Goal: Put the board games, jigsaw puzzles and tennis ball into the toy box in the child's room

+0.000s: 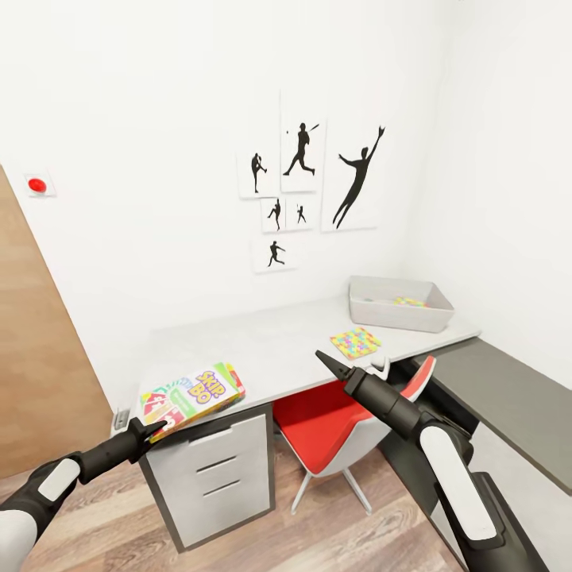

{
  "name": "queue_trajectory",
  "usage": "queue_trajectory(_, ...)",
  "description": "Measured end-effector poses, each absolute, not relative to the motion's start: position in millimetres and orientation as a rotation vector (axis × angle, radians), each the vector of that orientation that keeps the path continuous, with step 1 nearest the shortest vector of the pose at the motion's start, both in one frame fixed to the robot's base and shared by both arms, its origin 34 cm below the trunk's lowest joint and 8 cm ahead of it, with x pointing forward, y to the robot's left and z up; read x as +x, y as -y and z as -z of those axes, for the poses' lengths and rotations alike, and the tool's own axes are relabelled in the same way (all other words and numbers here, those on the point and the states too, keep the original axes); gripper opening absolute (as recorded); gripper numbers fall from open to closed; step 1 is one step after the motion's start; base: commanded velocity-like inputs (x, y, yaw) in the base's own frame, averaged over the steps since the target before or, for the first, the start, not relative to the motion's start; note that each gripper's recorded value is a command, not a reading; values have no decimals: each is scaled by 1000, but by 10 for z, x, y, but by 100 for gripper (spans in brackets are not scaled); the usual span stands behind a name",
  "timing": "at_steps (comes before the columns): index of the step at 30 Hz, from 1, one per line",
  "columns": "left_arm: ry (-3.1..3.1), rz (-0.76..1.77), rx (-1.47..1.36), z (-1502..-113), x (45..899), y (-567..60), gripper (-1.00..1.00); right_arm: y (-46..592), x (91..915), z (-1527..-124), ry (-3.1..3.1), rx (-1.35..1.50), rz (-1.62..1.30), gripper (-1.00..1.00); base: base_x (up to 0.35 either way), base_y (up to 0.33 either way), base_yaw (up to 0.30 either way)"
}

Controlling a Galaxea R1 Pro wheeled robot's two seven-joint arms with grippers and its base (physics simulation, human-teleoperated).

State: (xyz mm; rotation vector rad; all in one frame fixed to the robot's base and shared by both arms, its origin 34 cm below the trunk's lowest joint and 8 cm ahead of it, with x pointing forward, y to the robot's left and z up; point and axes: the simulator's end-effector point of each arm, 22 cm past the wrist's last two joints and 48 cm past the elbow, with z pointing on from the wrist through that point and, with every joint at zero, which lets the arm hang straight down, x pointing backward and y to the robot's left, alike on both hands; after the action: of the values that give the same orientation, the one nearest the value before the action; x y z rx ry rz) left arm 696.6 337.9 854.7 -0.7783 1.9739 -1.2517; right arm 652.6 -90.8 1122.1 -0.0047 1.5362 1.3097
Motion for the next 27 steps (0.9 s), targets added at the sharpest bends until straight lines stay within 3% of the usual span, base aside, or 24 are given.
queue_trajectory(27, -1967, 1267, -772, -8899, 6915, -3358, -100, 1043, 6661, -11274, -1647, 107, -1188, 100, 0, 0, 0)
